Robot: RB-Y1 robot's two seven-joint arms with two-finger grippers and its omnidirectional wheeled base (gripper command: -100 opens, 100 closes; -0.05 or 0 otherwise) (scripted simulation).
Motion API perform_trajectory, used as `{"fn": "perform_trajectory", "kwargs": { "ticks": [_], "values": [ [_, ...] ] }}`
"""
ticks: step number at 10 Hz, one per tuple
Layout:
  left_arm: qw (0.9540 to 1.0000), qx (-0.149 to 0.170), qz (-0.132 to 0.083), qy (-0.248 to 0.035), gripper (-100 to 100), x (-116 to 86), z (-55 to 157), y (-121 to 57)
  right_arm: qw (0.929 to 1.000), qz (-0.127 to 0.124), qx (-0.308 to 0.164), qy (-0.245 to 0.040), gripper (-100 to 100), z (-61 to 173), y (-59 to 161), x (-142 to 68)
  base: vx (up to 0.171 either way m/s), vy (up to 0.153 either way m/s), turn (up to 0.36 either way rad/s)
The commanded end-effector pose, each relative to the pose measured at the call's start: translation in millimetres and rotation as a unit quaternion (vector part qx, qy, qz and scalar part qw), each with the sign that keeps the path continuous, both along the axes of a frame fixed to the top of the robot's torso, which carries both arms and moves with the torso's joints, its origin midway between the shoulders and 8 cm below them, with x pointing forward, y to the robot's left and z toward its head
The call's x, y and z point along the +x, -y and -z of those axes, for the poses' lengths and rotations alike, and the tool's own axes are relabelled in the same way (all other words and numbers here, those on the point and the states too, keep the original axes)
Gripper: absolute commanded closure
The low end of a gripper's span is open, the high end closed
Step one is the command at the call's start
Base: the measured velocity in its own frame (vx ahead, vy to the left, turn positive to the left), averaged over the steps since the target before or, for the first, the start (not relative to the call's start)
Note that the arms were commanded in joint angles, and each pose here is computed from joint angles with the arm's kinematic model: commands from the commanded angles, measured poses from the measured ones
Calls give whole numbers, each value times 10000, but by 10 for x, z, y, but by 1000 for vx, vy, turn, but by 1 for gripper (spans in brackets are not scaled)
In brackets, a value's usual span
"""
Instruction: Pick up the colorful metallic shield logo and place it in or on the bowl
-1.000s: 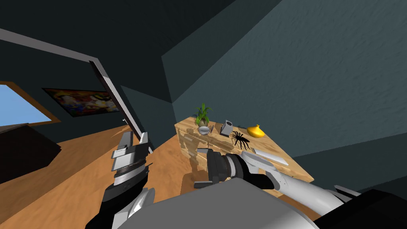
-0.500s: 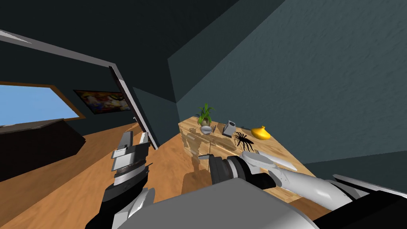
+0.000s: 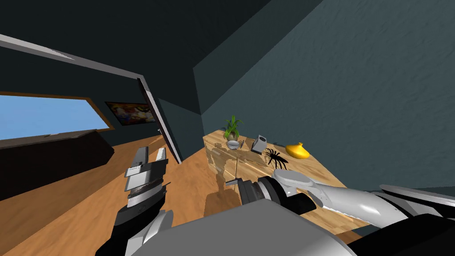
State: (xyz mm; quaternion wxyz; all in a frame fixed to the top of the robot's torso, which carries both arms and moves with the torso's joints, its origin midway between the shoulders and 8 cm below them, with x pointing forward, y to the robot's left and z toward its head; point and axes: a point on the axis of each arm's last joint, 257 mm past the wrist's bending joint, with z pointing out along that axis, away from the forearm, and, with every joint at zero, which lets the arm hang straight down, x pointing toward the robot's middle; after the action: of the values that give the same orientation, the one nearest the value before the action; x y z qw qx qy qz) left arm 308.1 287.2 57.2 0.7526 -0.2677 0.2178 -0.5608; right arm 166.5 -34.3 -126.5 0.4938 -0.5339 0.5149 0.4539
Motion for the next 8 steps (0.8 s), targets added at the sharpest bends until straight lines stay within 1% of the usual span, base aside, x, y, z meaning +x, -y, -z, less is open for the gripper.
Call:
{"fn": "perform_trajectory", "kwargs": {
  "ticks": [1,2,3,4,5,6,7,8],
  "values": [
    [10000,0,0,0,0,0,0,0,9993,-116,-353,60,-100,245,144,-55,-26,23,235],
    [10000,0,1,1,0,0,0,1,9985,-124,-525,36,-100,309,222,-68,-27,9,189],
    [10000,0,0,0,0,0,0,0,9966,-193,-792,151,-100,455,342,-78,-30,9,304],
    [10000,0,1,1,0,0,0,1,9955,-209,-927,64,-100,523,410,-124,-24,0,142],
    [10000,0,0,0,0,0,0,0,9945,-209,-1026,62,-100,551,462,-124,-10,-3,-25],
    [10000,0,0,0,0,0,0,0,9913,-270,-1285,111,-100,706,605,-158,-15,8,260],
    [10000,0,1,0,0,0,0,1,9896,-272,-1411,83,-100,745,677,-171,-14,3,184],
    [10000,0,0,0,0,0,0,0,9882,-270,-1503,81,-100,766,730,-170,-5,1,-12]
  ]
}}
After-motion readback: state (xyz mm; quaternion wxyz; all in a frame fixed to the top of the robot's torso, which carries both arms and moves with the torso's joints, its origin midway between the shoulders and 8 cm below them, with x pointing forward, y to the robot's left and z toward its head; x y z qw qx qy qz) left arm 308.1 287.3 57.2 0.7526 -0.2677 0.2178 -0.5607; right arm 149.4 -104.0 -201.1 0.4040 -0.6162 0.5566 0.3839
